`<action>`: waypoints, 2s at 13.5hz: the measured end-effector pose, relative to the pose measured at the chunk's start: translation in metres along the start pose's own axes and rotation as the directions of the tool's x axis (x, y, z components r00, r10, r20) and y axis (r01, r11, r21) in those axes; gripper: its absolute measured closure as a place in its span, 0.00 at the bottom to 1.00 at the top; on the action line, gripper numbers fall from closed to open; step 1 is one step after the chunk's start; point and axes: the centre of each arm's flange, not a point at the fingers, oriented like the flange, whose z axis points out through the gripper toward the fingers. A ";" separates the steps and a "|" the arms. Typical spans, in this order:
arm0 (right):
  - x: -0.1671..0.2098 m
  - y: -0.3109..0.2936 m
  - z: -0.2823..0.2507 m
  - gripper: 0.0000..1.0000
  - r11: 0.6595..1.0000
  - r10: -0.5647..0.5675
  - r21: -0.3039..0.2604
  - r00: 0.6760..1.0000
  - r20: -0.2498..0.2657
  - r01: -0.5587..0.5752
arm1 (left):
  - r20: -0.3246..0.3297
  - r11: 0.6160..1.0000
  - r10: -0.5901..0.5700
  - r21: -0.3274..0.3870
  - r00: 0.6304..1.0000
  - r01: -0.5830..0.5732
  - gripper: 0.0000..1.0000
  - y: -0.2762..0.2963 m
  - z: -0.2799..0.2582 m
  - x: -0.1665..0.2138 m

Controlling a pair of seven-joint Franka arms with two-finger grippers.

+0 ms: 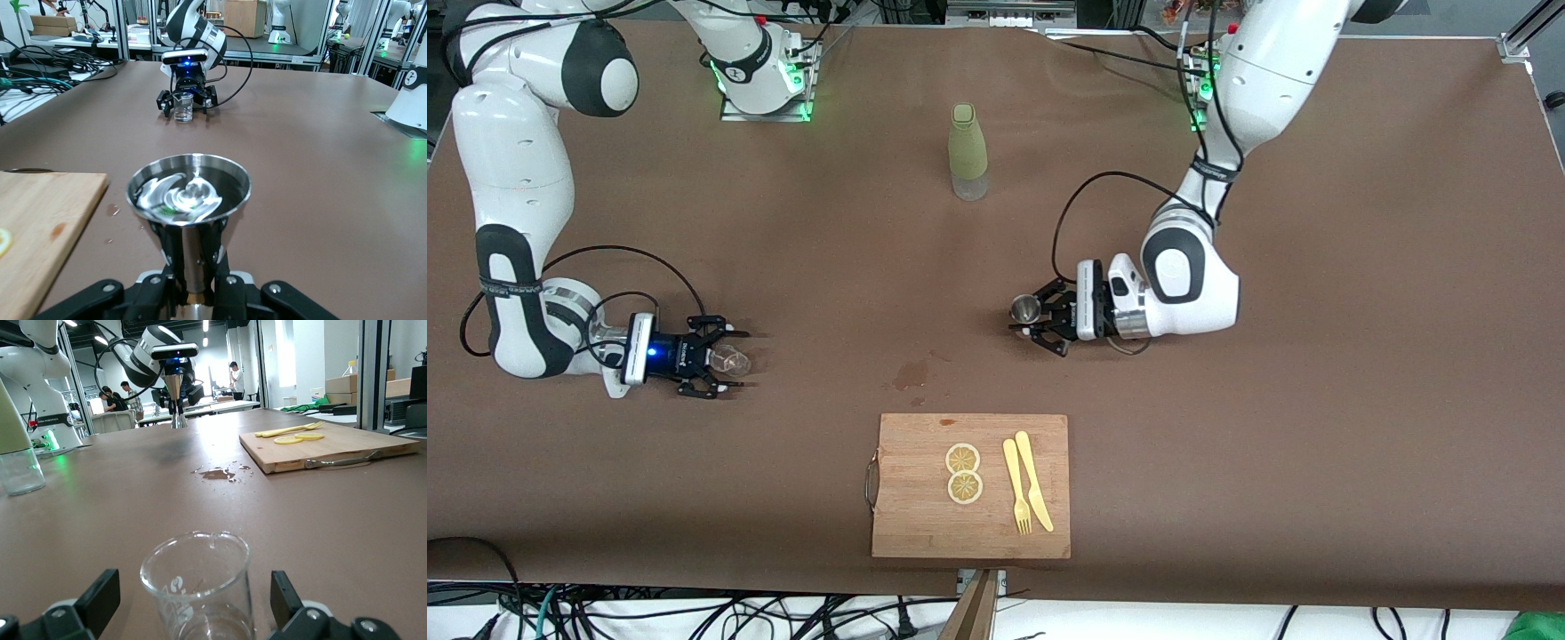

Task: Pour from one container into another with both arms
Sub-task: 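Carry the steel jigger with the left gripper toward the table's middle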

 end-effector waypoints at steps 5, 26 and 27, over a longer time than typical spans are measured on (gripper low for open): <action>-0.003 0.001 0.010 0.03 1.000 0.002 0.001 1.000 -0.013 -0.002 | 0.051 0.999 0.010 0.040 0.999 -0.012 0.78 0.008 0.070 0.014; 0.023 0.029 0.013 0.59 1.000 0.013 -0.011 1.000 0.023 -0.013 | 0.115 0.989 -0.082 0.133 0.990 0.066 0.78 0.017 0.154 0.038; 0.027 0.032 0.017 0.59 1.000 0.014 -0.005 1.000 0.024 -0.014 | 0.116 0.989 -0.081 0.134 0.990 0.065 0.78 0.016 0.154 0.038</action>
